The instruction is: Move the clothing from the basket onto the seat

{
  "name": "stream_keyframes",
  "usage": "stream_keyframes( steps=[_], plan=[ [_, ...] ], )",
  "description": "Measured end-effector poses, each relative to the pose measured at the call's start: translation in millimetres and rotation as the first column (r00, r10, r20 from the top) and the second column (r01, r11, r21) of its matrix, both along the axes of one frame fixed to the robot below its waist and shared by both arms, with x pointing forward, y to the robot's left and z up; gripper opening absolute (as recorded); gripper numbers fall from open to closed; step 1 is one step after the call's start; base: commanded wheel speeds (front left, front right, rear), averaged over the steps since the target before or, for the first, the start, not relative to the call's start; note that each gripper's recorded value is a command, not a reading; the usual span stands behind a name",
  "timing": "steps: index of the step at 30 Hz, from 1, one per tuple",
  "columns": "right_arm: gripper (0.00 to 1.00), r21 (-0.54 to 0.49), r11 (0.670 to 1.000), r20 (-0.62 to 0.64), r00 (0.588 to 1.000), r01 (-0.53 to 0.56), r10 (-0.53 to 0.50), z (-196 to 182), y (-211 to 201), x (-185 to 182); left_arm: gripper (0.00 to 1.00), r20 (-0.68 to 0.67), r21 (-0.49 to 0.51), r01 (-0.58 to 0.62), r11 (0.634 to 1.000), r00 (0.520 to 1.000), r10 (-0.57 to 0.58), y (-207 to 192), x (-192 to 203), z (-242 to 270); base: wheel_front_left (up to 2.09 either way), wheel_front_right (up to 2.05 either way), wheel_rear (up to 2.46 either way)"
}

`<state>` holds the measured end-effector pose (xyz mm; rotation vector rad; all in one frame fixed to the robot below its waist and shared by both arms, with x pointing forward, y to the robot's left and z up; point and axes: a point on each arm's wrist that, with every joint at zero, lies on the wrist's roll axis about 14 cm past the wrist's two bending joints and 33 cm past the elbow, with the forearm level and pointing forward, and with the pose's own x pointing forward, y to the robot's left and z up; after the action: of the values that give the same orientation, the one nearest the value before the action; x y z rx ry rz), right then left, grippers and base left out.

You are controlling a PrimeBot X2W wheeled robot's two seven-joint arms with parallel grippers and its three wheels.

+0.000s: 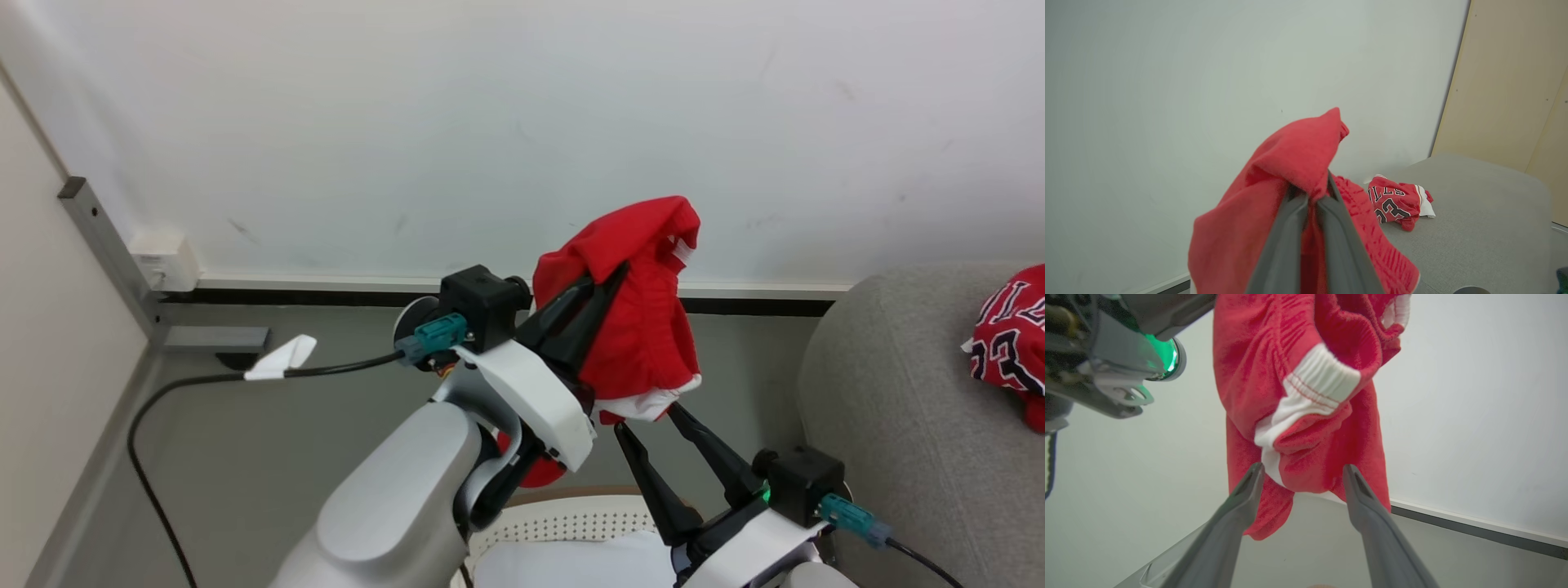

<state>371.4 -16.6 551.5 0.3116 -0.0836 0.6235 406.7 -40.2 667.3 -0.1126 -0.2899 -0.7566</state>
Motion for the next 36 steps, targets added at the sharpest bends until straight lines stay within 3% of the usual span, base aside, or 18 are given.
stream_keyframes(
  steps=[15,18,25,34,35,36],
  plan=[
    [1.00,-0.072,0.991,0.034,0.993,-0.115,0.117,14,56,26,0.00,-0.036,-0.022,0.010,1.000,0.999,-0.011,10,-32,-6,0.00,0.00,0.00],
    [0.00,-0.072,0.989,0.038,0.991,-0.127,0.130,15,62,26,0.00,-0.039,-0.026,-0.005,1.000,0.999,0.004,15,-34,-6,0.00,0.00,0.00],
    [0.00,-0.031,0.993,0.041,0.993,-0.111,0.112,21,56,25,0.00,-0.050,-0.043,-0.040,0.998,0.998,0.037,21,-29,-7,0.00,0.00,0.00],
    [0.00,0.063,0.998,0.027,1.000,0.012,-0.014,17,1,16,0.00,-0.098,-0.032,-0.041,0.999,0.994,0.038,16,-23,-32,0.00,0.00,0.00],
    [0.00,0.069,0.997,0.030,0.999,0.031,-0.033,18,-7,16,0.20,-0.098,-0.036,-0.035,0.999,0.995,0.031,14,-23,-34,0.00,0.00,0.00],
    [0.00,0.079,0.996,0.035,0.998,0.053,-0.056,21,-15,17,0.48,-0.097,-0.041,-0.024,0.999,0.995,0.020,10,-25,-35,0.00,0.00,0.00]
  ],
)
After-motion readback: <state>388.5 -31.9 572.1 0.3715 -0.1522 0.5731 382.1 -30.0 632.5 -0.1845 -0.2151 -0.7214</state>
